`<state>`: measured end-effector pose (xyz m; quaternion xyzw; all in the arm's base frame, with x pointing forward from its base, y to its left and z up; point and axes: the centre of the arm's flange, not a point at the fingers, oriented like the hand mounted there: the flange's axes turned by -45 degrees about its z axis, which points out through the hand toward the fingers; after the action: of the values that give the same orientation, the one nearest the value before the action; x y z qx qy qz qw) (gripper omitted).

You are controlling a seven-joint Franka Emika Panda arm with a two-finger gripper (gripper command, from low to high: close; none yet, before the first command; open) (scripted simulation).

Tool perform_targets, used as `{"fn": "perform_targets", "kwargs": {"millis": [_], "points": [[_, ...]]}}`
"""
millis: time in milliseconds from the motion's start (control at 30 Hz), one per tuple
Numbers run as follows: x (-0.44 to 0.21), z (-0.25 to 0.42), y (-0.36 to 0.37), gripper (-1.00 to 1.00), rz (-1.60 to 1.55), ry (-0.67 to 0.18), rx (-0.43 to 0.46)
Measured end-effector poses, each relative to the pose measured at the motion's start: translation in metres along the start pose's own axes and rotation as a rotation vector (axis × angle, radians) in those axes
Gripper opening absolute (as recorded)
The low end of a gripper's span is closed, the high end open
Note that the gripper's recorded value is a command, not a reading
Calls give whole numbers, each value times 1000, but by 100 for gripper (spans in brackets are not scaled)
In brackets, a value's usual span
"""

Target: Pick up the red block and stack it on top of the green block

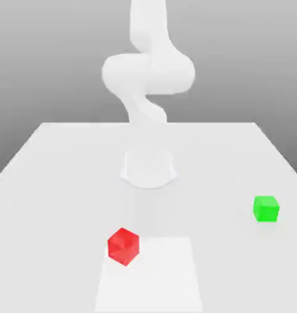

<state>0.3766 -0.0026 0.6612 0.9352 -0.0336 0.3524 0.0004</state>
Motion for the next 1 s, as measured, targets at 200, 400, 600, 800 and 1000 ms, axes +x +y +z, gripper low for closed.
{"fn": "perform_targets", "kwargs": {"millis": [200,400,600,800,1000], "points": [[-59,146,18,0,144,-220,-75],[-160,257,44,0,307,-441,-144],[-295,327,64,0,491,-671,-208],[-341,368,65,0,509,-695,-215],[-347,375,65,-100,508,-694,-215]]}}
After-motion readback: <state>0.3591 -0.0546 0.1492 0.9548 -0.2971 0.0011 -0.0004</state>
